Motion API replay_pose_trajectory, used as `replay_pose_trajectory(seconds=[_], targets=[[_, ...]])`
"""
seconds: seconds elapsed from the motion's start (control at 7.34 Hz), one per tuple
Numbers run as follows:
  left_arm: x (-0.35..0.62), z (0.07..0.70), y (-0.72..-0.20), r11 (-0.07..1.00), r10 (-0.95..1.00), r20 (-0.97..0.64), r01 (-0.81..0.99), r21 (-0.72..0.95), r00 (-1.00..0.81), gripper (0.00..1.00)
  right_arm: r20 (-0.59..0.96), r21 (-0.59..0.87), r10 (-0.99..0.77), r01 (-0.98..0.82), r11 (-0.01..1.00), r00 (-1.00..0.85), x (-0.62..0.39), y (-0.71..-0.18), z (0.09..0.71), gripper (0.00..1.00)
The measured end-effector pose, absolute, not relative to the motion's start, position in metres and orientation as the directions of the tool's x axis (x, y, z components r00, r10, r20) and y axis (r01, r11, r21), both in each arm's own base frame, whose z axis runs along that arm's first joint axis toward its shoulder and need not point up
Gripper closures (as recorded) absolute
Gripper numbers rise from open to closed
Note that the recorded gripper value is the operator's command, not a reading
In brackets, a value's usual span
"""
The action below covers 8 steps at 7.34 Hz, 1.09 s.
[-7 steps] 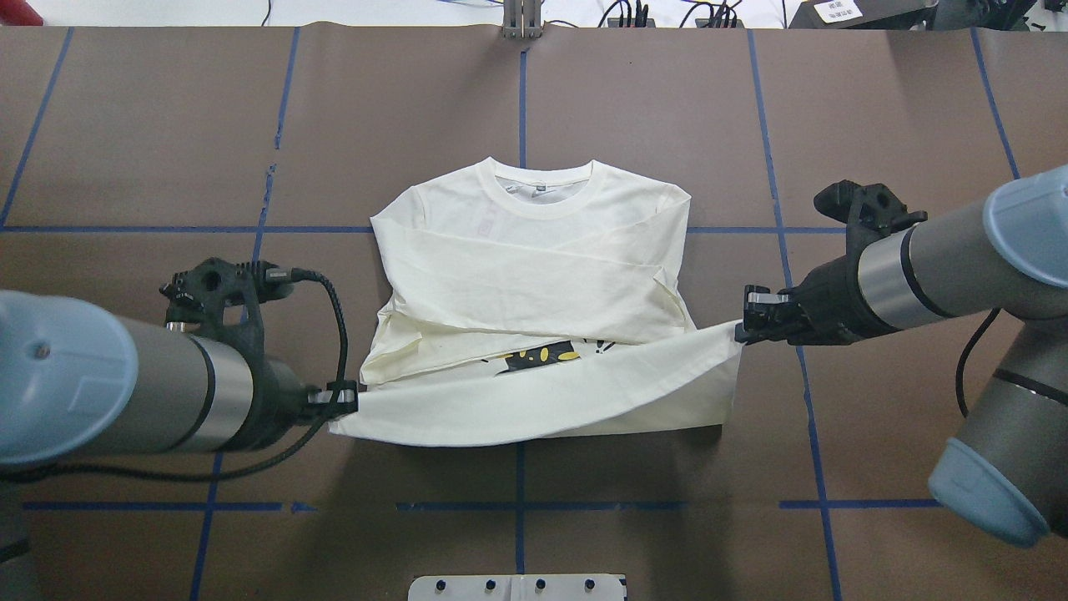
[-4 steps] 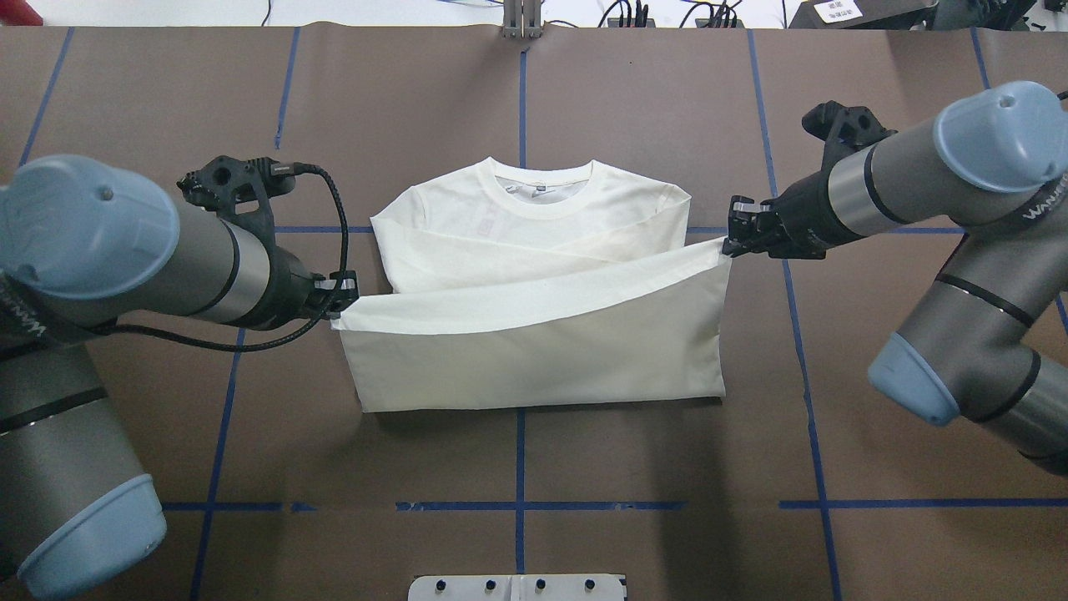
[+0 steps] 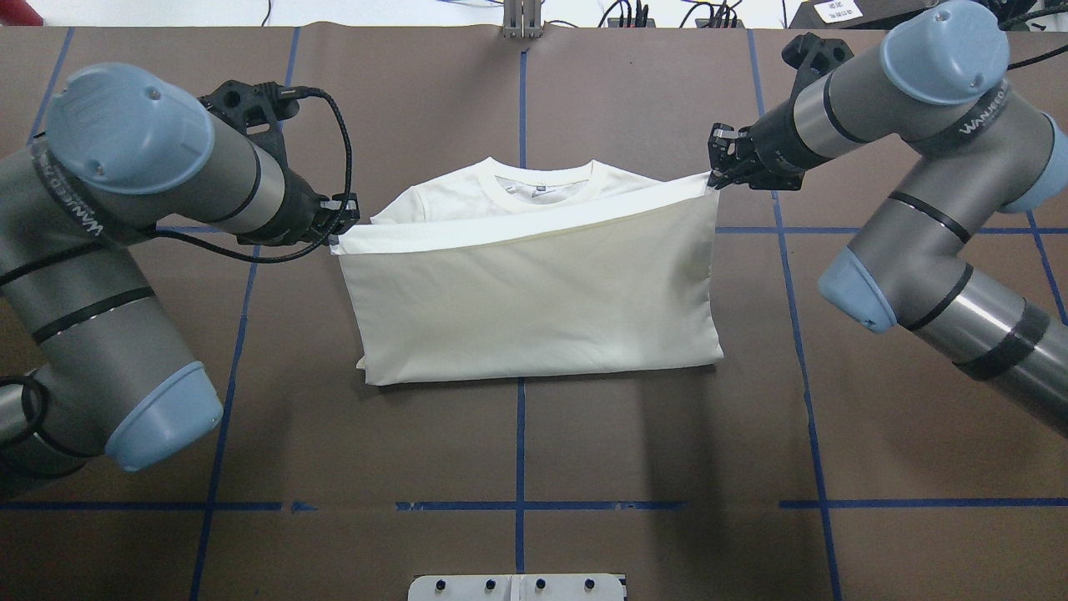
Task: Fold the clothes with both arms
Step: 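Lift the hem with both grippers and fold it up toward the collar, then lay the hem at the collar and open both grippers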
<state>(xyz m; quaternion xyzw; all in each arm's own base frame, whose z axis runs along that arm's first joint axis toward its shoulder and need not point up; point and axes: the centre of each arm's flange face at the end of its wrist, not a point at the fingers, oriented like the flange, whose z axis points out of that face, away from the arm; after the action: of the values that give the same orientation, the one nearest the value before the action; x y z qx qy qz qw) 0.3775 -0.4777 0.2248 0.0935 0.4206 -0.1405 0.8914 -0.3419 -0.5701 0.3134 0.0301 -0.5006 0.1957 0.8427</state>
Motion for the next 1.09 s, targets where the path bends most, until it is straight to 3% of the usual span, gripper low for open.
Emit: replay_pose_trajectory(seconds=[0.54,1.09], targets=[[0.431,0.281,-0.56,0.928,-0.182,-0.79,0.368,0.058,0.585,1.0,0.803,-0.187,0.36,-0.373,0.909,0.475,-0.376,-0.62,0.341,1.0],[0.447,0.306,-0.577,0.926,-0.187,-0.787,0.372,0.058,0.588,1.0,0.788,-0.196,0.366,-0.362,0.911,0.495,-0.4,-0.631,0.374,1.0]])
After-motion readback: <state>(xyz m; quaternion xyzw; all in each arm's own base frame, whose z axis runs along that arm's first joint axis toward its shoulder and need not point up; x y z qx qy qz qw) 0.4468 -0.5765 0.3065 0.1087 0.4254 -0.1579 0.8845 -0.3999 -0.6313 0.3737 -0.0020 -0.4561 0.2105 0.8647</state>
